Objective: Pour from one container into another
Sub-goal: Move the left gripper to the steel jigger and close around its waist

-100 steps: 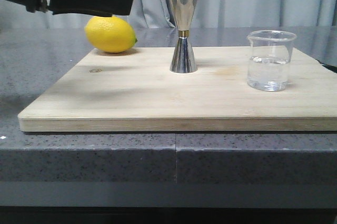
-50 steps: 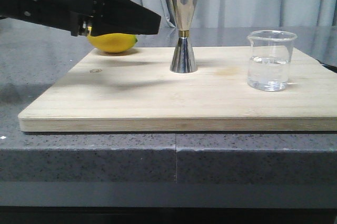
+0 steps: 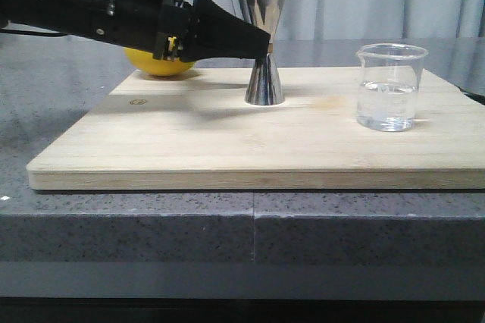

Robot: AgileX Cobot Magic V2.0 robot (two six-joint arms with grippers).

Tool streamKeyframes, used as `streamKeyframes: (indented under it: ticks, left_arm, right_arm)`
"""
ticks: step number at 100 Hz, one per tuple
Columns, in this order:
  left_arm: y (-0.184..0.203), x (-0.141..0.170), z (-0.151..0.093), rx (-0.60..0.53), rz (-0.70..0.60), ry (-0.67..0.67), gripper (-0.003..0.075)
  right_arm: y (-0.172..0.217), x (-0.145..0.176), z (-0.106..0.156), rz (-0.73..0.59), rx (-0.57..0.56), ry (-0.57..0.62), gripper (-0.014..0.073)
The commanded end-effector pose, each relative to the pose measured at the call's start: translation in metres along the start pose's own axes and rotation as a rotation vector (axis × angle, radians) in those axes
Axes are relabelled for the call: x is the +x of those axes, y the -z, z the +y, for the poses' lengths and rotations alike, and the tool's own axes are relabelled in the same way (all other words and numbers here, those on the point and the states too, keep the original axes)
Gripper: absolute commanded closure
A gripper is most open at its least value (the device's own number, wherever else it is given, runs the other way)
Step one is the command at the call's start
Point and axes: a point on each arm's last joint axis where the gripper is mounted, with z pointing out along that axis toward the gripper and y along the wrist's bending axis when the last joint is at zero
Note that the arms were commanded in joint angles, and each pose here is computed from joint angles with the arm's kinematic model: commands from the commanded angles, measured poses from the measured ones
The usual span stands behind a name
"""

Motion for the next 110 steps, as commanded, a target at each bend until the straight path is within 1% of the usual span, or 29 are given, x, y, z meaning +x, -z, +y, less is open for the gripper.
streamKeyframes:
  ticks: [1,11,36,60,74,88,95,98,102,106,110]
  left_arm:
    - [-0.002,-0.030,-0.010,0.039,-0.101,-0.044,0.0156]
    - [-0.010,-0.031,-0.011,0.049,-0.100,-0.051,0.0156]
    - [-0.014,-0.031,-0.008,0.011,-0.081,-0.059,0.0157]
    - [-0.014,-0.031,-0.007,0.006,-0.087,-0.054,0.0157]
    - [-0.014,-0.032,-0.007,0.003,-0.094,-0.050,0.0157]
    - [-0.014,-0.033,-0.007,-0.002,-0.107,-0.042,0.0158]
    - [-0.014,-0.033,-0.007,-0.002,-0.107,-0.042,0.0190]
    - [-0.014,-0.033,-0.007,-0.002,-0.107,-0.042,0.0225]
    - [-0.014,-0.033,-0.007,-0.002,-0.107,-0.042,0.0255]
    - [-0.014,-0.033,-0.007,-0.002,-0.107,-0.042,0.0310]
    - [-0.014,-0.033,-0.007,-0.002,-0.107,-0.042,0.0347]
  right_arm:
    - [0.002,-0.015,0.001,-0.095,-0.004,-0.002,0.0111]
    - [0.001,-0.015,0.001,-0.095,-0.004,-0.002,0.0111]
    - [0.001,-0.014,0.001,-0.092,-0.004,0.000,0.0111]
    - [-0.011,0.008,-0.003,-0.059,0.008,0.002,0.0111]
    - [-0.016,0.019,-0.005,-0.100,0.014,0.002,0.0111]
    - [-0.017,0.022,-0.003,-0.139,-0.002,0.012,0.0111]
    - [-0.017,0.023,0.000,-0.144,-0.022,0.025,0.0111]
    - [-0.018,0.025,0.002,-0.146,-0.039,0.038,0.0111]
    - [-0.018,0.025,0.004,-0.159,-0.051,0.047,0.0111]
    - [-0.018,0.027,0.006,-0.167,-0.068,0.058,0.0111]
    - [-0.019,0.028,0.008,-0.176,-0.084,0.064,0.0111]
